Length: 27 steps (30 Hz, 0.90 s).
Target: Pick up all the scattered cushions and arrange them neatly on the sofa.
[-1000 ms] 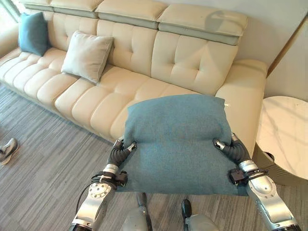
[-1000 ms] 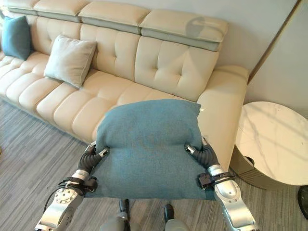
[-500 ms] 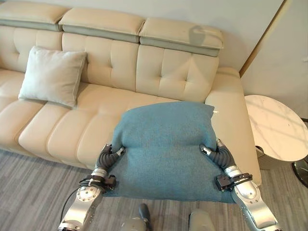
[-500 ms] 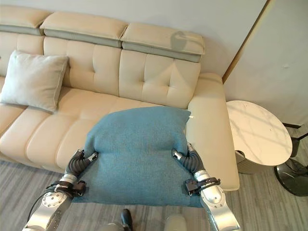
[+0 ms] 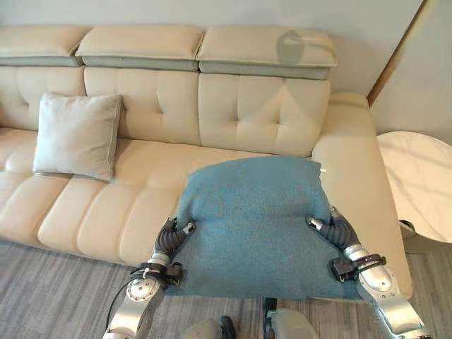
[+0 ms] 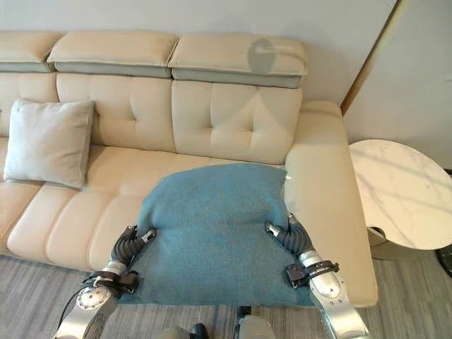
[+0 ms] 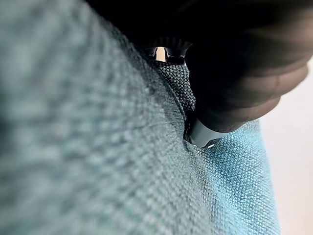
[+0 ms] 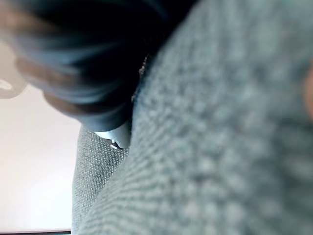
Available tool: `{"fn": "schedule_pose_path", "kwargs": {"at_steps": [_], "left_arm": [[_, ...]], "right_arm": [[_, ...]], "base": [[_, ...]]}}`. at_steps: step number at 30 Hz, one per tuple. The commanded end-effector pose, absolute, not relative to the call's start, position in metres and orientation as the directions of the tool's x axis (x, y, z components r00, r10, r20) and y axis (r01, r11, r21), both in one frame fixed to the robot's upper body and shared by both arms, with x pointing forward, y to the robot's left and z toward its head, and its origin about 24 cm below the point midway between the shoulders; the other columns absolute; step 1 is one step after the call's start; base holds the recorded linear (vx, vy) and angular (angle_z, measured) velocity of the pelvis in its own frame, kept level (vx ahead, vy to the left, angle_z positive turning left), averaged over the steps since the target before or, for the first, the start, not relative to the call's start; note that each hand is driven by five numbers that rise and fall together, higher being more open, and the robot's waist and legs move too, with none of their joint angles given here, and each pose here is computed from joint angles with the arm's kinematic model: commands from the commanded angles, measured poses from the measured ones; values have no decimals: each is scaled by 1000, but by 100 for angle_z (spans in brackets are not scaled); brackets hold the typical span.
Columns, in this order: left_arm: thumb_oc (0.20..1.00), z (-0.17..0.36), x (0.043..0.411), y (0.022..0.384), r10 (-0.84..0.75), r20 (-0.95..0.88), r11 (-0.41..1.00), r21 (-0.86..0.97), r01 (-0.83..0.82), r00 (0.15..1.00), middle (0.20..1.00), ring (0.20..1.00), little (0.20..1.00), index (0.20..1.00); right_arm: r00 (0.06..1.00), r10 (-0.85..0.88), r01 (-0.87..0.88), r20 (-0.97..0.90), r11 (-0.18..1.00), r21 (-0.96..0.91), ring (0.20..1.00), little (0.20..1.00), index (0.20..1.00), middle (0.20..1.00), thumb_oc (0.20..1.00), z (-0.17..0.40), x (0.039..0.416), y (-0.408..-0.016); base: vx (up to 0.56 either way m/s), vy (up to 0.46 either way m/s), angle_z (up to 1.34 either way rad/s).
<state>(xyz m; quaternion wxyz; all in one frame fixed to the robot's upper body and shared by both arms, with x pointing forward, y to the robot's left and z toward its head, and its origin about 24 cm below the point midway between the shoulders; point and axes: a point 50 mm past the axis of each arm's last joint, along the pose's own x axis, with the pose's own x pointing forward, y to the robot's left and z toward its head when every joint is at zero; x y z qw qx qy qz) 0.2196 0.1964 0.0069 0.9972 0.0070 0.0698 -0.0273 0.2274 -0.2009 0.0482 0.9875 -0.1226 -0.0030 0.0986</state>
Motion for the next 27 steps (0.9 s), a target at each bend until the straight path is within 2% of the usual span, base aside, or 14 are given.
{"fn": "schedule_pose_path", "kwargs": {"at_steps": [1,6,16,25,27], "left_arm": [[200,49,233,183,-131,94,991,32,129,987,200,200,200,200],[200,49,232,185,-141,90,990,36,138,986,200,200,200,200],[200,64,247,209,-46,152,991,130,26,987,200,200,200,200],[200,126,308,204,75,404,977,154,-149,912,200,200,200,200],[200,177,339,200,107,537,963,153,-221,837,200,200,200,200]], "right_arm": [[949,224,-169,221,956,-240,200,200,200,200,200,90,237,-193],[948,225,-166,226,953,-252,200,200,200,200,200,92,238,-192],[899,258,-197,354,960,-199,200,200,200,200,200,114,265,-154],[780,169,-73,602,981,-181,200,200,200,200,200,185,316,-105],[717,110,-5,688,988,-153,200,200,200,200,200,234,341,-88]], "base": [[163,212,-26],[59,187,-64],[-15,93,-27],[-93,-31,2],[-58,-55,-1]]}}
